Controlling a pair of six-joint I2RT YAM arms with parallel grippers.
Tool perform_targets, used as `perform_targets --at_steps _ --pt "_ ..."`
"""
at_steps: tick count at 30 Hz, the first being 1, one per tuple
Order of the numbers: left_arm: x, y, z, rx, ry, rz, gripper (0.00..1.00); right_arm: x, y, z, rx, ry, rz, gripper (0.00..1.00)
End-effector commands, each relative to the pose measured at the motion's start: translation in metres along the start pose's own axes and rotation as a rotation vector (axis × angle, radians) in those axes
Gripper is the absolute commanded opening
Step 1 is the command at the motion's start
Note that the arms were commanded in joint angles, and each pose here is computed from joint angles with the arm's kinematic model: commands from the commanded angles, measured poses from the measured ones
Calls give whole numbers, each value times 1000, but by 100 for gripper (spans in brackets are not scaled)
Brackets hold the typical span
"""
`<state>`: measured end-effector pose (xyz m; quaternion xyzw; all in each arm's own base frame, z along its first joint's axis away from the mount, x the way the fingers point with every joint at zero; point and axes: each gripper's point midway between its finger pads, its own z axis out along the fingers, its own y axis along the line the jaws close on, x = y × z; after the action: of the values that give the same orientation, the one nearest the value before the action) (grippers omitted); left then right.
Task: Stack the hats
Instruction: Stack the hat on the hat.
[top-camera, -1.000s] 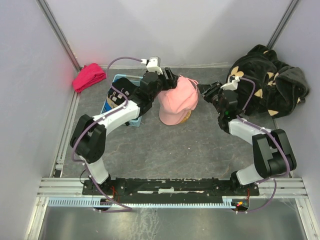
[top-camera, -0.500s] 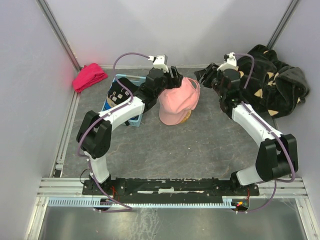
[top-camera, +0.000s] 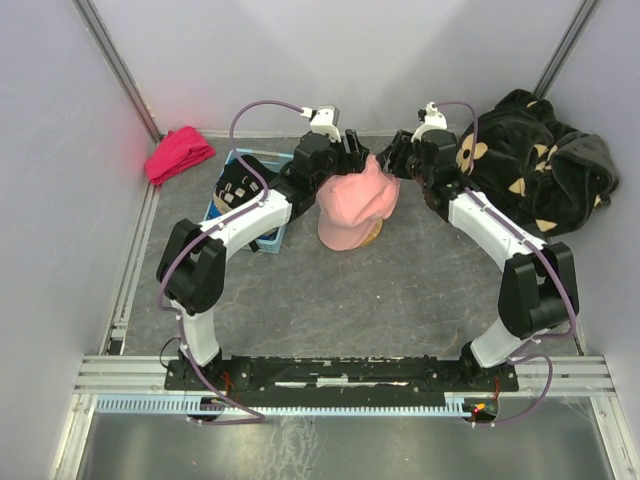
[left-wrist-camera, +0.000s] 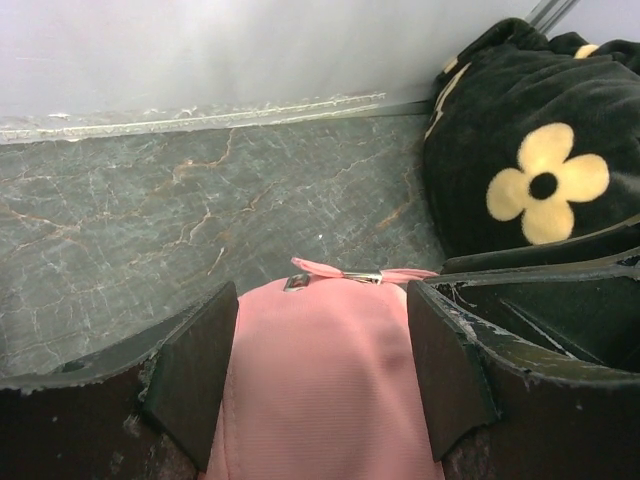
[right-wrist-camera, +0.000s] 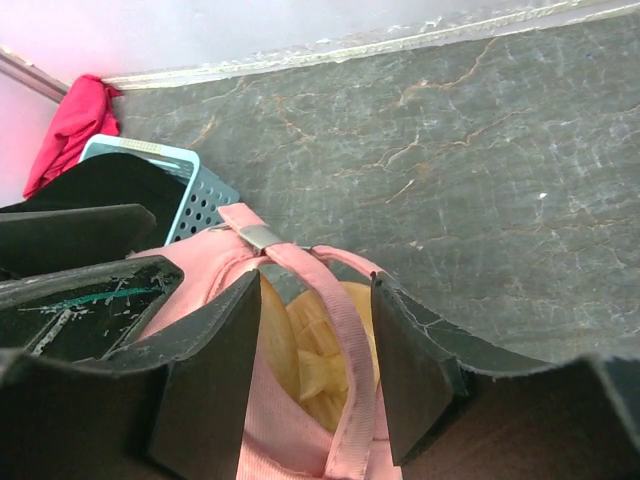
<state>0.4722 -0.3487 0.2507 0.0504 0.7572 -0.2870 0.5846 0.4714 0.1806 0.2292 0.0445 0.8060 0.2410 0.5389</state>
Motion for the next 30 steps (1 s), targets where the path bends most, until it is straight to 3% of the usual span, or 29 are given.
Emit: perform_targets --at_steps 1,8,20,30 --pt "-7 -13 8 46 -18 42 75 5 -13 7 73 33 -73 55" --pt "-6 -8 9 26 -24 47 75 17 -28 18 126 74 -102 52" --pt "-45 12 -31 -89 -192 -11 78 40 -37 22 144 124 -80 28" --pt "-56 33 -69 -165 -285 -65 79 63 -49 26 174 164 -43 16"
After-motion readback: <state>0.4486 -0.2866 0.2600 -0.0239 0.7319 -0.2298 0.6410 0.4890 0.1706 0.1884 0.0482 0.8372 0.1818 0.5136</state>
